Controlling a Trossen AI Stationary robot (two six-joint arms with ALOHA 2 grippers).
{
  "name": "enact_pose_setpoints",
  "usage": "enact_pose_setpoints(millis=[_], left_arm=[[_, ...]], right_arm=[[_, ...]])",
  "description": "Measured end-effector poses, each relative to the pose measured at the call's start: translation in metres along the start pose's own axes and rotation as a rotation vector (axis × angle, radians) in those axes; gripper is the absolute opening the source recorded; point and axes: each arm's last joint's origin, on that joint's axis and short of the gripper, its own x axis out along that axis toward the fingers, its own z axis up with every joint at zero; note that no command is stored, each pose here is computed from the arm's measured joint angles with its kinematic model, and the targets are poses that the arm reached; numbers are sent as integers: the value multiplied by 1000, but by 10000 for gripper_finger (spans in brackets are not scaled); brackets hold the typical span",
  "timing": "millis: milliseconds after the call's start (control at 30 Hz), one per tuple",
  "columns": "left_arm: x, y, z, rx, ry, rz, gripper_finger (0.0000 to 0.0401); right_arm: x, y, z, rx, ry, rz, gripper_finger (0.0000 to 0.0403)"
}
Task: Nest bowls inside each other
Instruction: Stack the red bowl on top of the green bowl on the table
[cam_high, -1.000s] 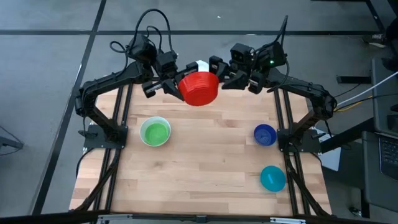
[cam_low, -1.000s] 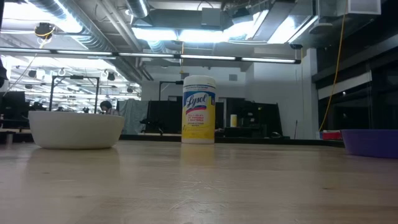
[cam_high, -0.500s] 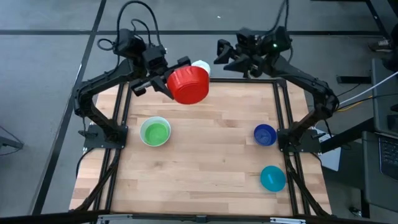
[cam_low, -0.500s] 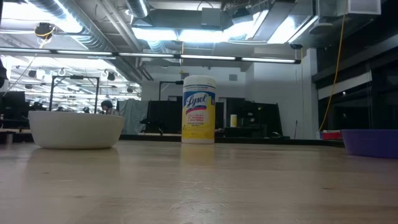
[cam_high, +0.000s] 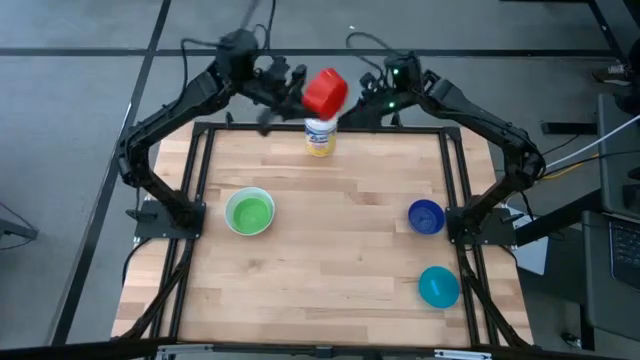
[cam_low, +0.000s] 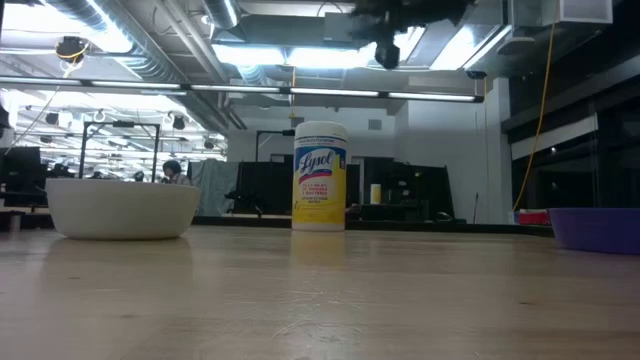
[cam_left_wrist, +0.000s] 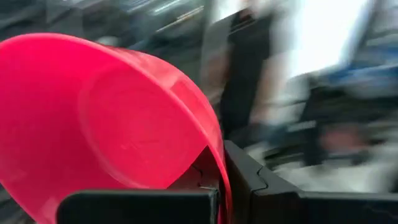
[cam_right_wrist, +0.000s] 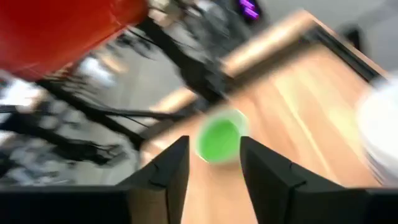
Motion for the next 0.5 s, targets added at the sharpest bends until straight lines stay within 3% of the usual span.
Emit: enact_pose_setpoints(millis=[100, 200, 333, 500], left_arm=[[-10, 16, -26, -5, 216, 364, 2], [-19, 22, -45, 12, 449, 579, 2], [-29, 17, -61, -60, 646, 639, 2], [-29, -3, -80, -142, 931, 664, 2]], right_arm=[[4, -2, -10, 37, 59, -120, 115], [7, 0, -17, 72, 95, -178, 83], [11, 4, -23, 92, 135, -198, 49], [18, 12, -28, 82, 164, -192, 48]])
